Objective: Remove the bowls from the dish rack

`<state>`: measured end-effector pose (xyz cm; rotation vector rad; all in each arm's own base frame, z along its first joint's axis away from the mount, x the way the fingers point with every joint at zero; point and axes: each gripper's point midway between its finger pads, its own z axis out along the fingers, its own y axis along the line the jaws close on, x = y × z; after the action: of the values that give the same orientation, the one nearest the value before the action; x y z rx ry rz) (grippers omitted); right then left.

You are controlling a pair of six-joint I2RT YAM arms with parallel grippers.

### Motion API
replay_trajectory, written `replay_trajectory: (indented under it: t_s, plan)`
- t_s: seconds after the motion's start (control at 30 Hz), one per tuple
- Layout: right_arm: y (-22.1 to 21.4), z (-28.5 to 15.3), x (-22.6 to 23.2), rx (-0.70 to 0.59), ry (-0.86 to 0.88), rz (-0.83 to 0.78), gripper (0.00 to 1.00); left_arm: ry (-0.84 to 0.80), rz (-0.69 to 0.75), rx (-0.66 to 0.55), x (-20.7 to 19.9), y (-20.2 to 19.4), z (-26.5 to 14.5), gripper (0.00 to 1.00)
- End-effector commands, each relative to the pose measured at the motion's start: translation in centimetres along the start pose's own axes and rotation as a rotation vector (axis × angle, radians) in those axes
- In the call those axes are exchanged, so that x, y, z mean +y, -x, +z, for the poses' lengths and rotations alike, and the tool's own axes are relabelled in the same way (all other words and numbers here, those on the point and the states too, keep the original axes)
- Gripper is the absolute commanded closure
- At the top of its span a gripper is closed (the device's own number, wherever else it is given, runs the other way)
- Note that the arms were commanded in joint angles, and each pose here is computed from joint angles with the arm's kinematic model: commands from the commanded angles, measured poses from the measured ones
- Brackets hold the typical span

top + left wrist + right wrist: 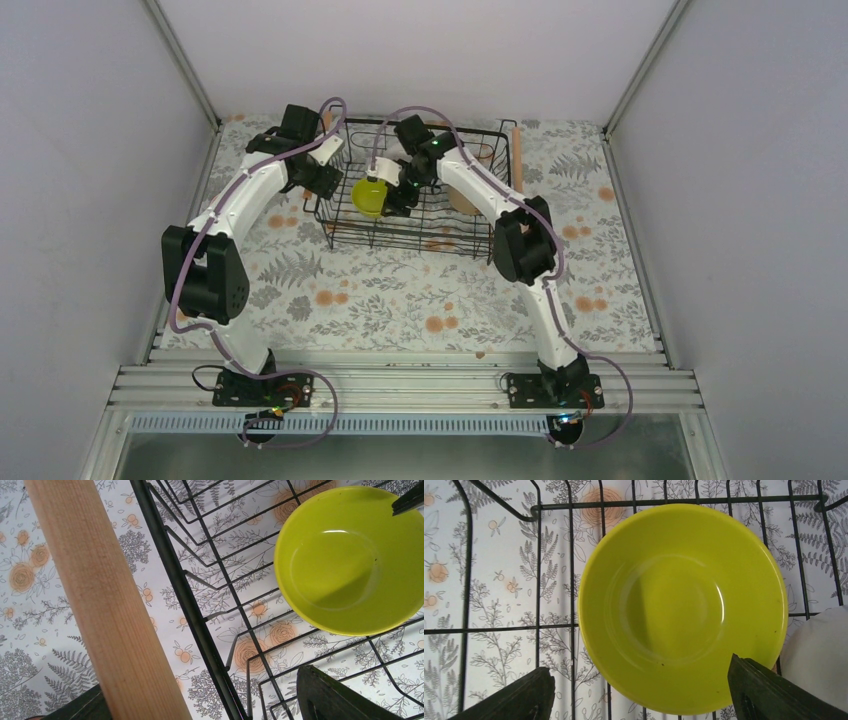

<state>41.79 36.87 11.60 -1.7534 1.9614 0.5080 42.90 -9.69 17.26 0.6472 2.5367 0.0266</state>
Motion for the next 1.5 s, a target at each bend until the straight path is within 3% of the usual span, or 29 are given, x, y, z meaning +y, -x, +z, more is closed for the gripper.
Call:
replay_trajectory:
  t_s: [0.0,0.37,0.7,1.1,1.47]
  plan:
    - [1.0,0.7,-1.2,-0.003,-0.053,-0.076,0.17,-0.001,0.0,-0.035,0.2,0.5,-1.4,0.22]
    - [0.9,3.7,-0.2,0.024,-0.012,-0.109,0.23,0.004,0.005,-0.037,0.2,0.3,-1.5,0.22]
    - [4.4,-0.8,1.7,-0.083,0.017,-0.118,0.2,0.006,0.002,-0.037,0.3,0.2,-1.2,0.22]
    - [2.4,1.1,3.9,0.006,0.109,-0.115,0.21,0.007,-0.001,-0.036,0.4,0.3,-1.2,0.21]
    - [0.9,4.3,2.4,0.06,0.046,-0.138,0.24,0.008,0.003,-0.06,0.3,0.5,-2.2,0.22]
